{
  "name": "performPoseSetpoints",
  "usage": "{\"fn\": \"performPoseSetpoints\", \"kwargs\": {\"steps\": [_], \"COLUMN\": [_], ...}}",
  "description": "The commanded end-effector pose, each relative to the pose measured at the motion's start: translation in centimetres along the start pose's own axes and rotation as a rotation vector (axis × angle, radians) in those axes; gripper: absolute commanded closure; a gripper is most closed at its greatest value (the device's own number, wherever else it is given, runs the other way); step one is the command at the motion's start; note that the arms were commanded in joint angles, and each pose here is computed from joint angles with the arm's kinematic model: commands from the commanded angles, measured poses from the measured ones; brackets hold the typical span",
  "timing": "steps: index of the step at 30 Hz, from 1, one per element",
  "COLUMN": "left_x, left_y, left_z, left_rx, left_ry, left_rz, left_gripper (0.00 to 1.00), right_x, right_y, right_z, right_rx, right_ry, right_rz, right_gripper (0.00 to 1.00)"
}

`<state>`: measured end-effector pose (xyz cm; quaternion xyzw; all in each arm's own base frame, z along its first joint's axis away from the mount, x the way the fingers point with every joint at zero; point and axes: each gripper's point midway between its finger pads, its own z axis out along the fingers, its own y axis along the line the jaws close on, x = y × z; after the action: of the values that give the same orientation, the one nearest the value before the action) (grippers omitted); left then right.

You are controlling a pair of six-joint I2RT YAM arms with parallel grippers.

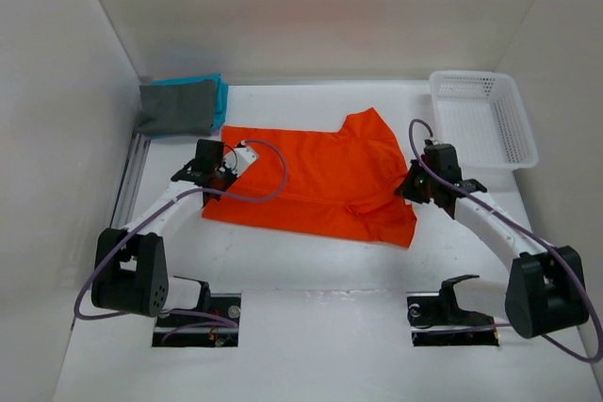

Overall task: Fold and stack the t-shirts
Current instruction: Grap the side of the flattened tshirt closest away from the robot with both arms

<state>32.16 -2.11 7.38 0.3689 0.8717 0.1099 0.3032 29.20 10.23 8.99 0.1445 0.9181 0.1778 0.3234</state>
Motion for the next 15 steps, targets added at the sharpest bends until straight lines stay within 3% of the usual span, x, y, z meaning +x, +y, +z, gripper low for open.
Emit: {"fn": "performPoseSetpoints", "kwargs": {"steps": [1, 10, 13, 15], "left_x": [-1.3, 0.6, 1.0, 1.0], "left_y": [2.2, 2.3, 2.3, 3.2], "left_z": [0.4, 1.5, 1.7, 1.7], "left_rx": [-0.091, -0.106, -0.109, -0.138], "left_ry": [-0.044, 0.032, 0.05, 0.054], "left_rz": [-0.041, -0.047, -0.046, -0.054], "left_gripper": [0.93, 0.89, 0.83, 0.73], "right_x": [-3.3, -4.0, -4.4, -5.0], "right_y": [2.1, 2.1, 2.0, 1.5], "right_z": [0.6, 4.0, 4.7, 4.7], "right_rx": [-0.071, -0.042, -0.027, -0.013], "right_ry": [-0.061, -0.005, -0.003, -0.018], "right_rz": [-0.067, -0.069, -0.076, -0.061], "right_gripper": [1.0, 0.95, 0.84, 0.69]}}
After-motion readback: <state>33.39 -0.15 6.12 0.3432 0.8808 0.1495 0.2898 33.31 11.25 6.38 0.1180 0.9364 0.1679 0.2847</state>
